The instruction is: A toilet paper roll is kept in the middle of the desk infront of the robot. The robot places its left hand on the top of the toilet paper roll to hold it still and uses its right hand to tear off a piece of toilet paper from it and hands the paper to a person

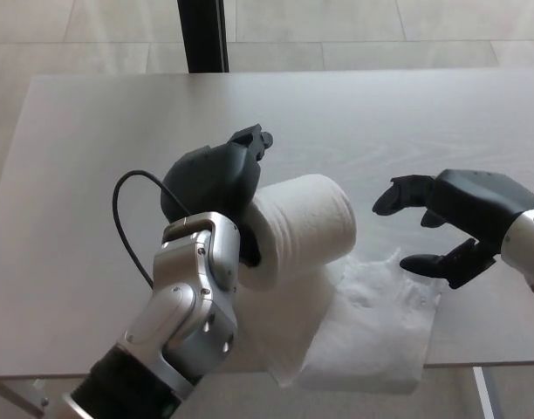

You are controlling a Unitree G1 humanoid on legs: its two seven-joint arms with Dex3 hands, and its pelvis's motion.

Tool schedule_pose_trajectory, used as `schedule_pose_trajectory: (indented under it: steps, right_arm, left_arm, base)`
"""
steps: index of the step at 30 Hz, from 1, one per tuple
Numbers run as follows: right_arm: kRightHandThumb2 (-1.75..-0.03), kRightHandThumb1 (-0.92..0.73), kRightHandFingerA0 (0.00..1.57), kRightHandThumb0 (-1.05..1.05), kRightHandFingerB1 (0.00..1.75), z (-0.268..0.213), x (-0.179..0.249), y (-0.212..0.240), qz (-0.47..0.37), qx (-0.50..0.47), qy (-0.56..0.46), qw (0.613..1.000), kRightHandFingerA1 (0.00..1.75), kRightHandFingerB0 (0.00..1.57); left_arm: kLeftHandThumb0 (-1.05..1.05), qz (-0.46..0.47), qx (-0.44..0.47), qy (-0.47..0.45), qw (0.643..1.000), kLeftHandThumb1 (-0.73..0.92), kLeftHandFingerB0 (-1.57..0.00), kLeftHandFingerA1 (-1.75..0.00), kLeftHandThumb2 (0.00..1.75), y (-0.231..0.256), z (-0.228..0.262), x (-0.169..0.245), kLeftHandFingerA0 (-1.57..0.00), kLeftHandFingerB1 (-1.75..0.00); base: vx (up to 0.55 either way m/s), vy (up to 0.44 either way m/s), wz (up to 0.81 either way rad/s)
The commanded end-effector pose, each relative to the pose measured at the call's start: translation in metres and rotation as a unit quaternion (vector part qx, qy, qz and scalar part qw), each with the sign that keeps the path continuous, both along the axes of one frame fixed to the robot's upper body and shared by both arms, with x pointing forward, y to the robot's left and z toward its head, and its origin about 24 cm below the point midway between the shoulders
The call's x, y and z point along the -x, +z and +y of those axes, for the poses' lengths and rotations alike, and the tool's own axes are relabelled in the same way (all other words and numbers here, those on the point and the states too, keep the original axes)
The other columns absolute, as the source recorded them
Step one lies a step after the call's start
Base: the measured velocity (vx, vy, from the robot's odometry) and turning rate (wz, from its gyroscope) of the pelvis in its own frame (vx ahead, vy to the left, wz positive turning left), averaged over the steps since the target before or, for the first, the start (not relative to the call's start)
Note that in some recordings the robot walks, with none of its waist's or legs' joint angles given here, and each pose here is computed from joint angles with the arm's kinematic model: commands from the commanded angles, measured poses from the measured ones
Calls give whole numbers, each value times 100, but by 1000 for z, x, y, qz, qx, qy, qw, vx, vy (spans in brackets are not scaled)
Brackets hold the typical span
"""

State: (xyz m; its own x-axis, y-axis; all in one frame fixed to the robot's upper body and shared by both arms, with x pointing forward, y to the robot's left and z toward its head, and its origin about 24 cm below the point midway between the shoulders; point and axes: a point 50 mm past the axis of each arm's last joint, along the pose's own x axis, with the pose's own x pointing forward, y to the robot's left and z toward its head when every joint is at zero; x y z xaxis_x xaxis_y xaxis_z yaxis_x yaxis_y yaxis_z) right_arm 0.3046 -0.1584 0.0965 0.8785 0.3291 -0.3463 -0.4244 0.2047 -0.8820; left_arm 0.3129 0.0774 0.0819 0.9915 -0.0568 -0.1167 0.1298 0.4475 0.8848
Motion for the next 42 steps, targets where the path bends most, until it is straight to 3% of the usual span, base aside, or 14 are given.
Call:
schedule_pose_trajectory:
  steps: [1, 2, 3, 4, 7, 8, 10, 12, 13, 15, 25, 31, 32, 42]
  right_arm:
    - [-59, -62, 28, -62, 42, -8, 5, -1, 41, 30, -16, 999, 58, 36]
    - [-84, -46, 21, -65, 50, -8, 5, 0, 55, 46, -17, 997, 56, 29]
    - [-58, -57, 23, -61, 37, -7, 6, -1, 58, 48, -17, 997, 49, 38]
    - [-82, -44, 22, -63, 48, -7, 8, -2, 59, 51, -15, 997, 56, 32]
    - [-59, -60, 24, -60, 35, -3, 8, -2, 62, 55, -13, 996, 49, 39]
    - [-85, -48, 21, -64, 48, 0, 10, -4, 60, 56, -8, 997, 56, 31]
    - [-84, -47, 24, -64, 49, 6, 13, -7, 52, 55, -1, 997, 58, 32]
    - [-84, -47, 24, -63, 49, 8, 14, -8, 54, 53, -1, 997, 59, 31]
    - [-82, -44, 19, -61, 49, 12, 16, -10, 66, 58, 0, 996, 58, 28]
    - [-80, -42, 15, -60, 49, 15, 19, -11, 84, 60, 1, 995, 58, 25]
    - [-57, -58, 0, -35, 33, 34, 40, -11, 111, 57, 12, 992, 47, 17]
    - [-65, -60, 10, -23, 37, 41, 58, -15, 62, 30, 20, 997, 55, 25]
    - [-97, -42, 12, -19, 54, 41, 61, -16, 45, 31, 23, 998, 58, 18]
    - [-92, -32, 0, -13, 50, 25, 77, -50, 17, 115, 34, 993, 53, 9]
  left_arm:
    - [-55, -4, -18, -4, 1000, 87, -27, -48, 65, -2, 6, -2, -31, -39]
    - [-55, -1, -17, -3, 1000, 86, -27, -48, 64, 2, 6, -4, -31, -39]
    - [-55, 0, -18, -4, 1000, 85, -27, -48, 63, 4, 7, -6, -32, -39]
    - [-54, 2, -20, -5, 1000, 86, -27, -47, 64, 9, 8, -9, -31, -39]
    - [-54, -14, -21, -3, 1000, 85, -27, -49, 64, 19, 10, -14, -30, -39]
    - [-55, -27, -22, -3, 999, 65, -16, -61, 104, 27, 10, -17, -29, -51]
    - [-53, -37, -16, -8, 999, 64, -16, -61, 104, 34, 10, -20, -30, -51]
    - [-58, -37, -18, -10, 999, 84, -26, -51, 64, 35, 10, -21, -31, -41]
    - [-54, -40, -15, -12, 999, 64, -17, -61, 105, 34, 7, -19, -30, -51]
    - [-58, -38, -14, -13, 999, 83, -27, -50, 64, 32, 6, -18, -32, -41]
    - [-55, -22, -11, 2, 1000, 83, -29, -50, 64, 14, 9, -13, -35, -42]
    - [-57, -20, -8, 5, 1000, 83, -29, -49, 66, 9, 10, -13, -35, -41]
    - [-58, -24, -7, 5, 1000, 82, -29, -51, 66, 9, 10, -13, -35, -42]
    - [-57, -27, -4, 2, 1000, 82, -30, -52, 65, 6, 7, -14, -35, -41]
  base:
    - [0, 0, 0]
    - [0, 0, 0]
    - [0, 0, 0]
    - [0, 0, 0]
    - [0, 0, 0]
    - [0, 0, 0]
    - [0, 0, 0]
    - [0, 0, 0]
    - [0, 0, 0]
    - [0, 0, 0]
    - [0, 0, 0]
    - [0, 0, 0]
    - [0, 0, 0]
    - [0, 0, 0]
